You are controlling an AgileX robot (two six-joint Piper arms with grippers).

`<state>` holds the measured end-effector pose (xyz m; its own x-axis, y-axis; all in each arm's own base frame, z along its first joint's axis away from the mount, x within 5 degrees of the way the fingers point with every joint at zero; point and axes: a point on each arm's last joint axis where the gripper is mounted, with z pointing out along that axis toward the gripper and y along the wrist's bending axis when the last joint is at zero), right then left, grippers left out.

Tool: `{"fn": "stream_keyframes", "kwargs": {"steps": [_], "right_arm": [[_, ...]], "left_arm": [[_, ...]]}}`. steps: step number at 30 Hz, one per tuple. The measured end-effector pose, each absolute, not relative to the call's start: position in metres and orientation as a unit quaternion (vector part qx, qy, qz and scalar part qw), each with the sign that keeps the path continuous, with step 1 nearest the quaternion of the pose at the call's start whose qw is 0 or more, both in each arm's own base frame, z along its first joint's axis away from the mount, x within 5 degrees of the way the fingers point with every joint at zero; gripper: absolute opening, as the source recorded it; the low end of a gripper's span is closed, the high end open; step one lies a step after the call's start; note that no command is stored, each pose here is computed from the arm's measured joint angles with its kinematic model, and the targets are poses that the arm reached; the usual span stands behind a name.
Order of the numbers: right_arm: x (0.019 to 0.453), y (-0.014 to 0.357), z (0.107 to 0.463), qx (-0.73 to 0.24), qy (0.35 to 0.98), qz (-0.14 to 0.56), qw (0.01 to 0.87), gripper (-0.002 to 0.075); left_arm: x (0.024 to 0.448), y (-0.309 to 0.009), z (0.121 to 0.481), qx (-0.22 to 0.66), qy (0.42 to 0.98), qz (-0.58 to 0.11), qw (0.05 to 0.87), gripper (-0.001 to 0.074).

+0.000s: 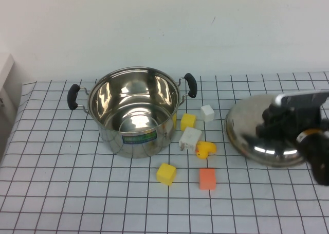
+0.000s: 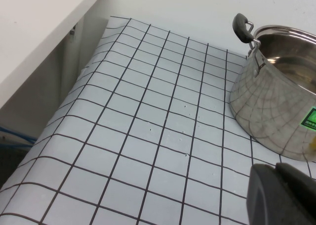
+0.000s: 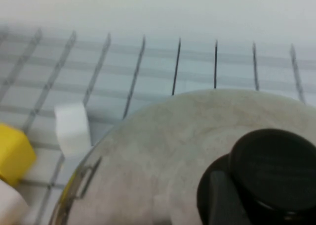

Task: Cover the pot
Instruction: Pick up the pot lid, then place the pot lid on the pot

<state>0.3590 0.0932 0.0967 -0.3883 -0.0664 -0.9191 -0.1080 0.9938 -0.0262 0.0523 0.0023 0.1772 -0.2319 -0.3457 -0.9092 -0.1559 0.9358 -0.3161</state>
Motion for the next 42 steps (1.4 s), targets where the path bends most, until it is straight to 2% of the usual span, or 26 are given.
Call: {"fn": "stream_keyframes", "kwargs": {"steps": [5,11,15,19,25,33,37,42], "right_arm": [[0.34,0.091,0.174,-0.053,0.828,0.041,0.557,0.0345],[0.314,0.093,0.243,-0.071,0.809,0.075,0.578,0.0345],[0.313,0.117,0.272,-0.102,0.806,0.109,0.573,0.0345],[0.325,0.157,0.285,-0.146,0.799,0.139,0.566,0.0345],[0.366,0.23,0.286,-0.207,0.798,0.17,0.54,0.0345],[0.414,0.315,0.239,-0.275,0.813,0.184,0.479,0.0345],[0.431,0.338,0.213,-0.288,0.815,0.185,0.468,0.0345],[0.443,0.347,0.194,-0.289,0.813,0.185,0.469,0.0345]], "left_arm": [[0.052,0.002,0.177,-0.161,0.781,-0.079,0.599,-0.0003],[0.052,0.002,0.177,-0.161,0.781,-0.079,0.599,-0.0003],[0.052,0.002,0.177,-0.161,0.781,-0.079,0.599,-0.0003],[0.052,0.002,0.177,-0.161,0.781,-0.079,0.599,-0.0003],[0.052,0.002,0.177,-0.161,0.781,-0.079,0.599,-0.0003],[0.052,0.002,0.177,-0.161,0.781,-0.079,0.599,-0.0003],[0.052,0.002,0.177,-0.161,0.781,-0.079,0.599,-0.0003],[0.052,0.002,0.177,-0.161,0.781,-0.079,0.599,-0.0003]]}}
